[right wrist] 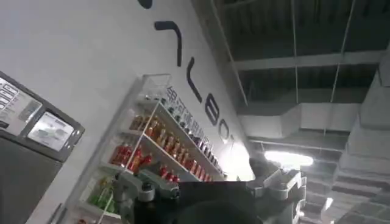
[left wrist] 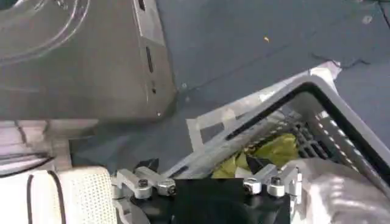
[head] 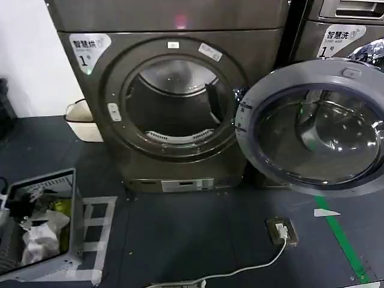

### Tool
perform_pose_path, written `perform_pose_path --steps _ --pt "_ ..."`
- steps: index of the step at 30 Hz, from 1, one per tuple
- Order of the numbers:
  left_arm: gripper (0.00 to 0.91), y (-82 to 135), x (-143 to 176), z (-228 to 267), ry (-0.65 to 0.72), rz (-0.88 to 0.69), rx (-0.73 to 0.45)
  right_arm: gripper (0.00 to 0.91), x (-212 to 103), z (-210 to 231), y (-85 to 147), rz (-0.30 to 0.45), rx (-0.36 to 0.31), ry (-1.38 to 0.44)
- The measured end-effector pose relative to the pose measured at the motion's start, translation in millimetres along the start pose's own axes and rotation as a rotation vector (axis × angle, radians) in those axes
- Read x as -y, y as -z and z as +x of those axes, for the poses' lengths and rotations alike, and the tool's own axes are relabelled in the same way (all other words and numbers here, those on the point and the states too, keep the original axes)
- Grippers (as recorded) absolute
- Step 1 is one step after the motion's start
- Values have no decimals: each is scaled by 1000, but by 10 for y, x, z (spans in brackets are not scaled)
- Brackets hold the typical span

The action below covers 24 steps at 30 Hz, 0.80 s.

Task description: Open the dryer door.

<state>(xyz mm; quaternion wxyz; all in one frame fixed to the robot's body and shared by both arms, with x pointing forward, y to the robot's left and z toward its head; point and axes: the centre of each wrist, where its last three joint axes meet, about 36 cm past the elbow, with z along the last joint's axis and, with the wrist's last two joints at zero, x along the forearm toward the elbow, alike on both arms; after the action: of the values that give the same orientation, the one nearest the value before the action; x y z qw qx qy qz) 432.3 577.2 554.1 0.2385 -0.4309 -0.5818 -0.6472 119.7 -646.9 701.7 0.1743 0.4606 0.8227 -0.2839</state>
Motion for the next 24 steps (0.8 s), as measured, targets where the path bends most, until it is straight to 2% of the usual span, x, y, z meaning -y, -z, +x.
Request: perform_pose_path --steps 9,24 --pt "907 -196 27 52 -25 9 -33 907 43 24 -2 9 -4 -4" --pt "907 -315 59 78 -44 -2 -36 907 45 40 9 10 1 -3"
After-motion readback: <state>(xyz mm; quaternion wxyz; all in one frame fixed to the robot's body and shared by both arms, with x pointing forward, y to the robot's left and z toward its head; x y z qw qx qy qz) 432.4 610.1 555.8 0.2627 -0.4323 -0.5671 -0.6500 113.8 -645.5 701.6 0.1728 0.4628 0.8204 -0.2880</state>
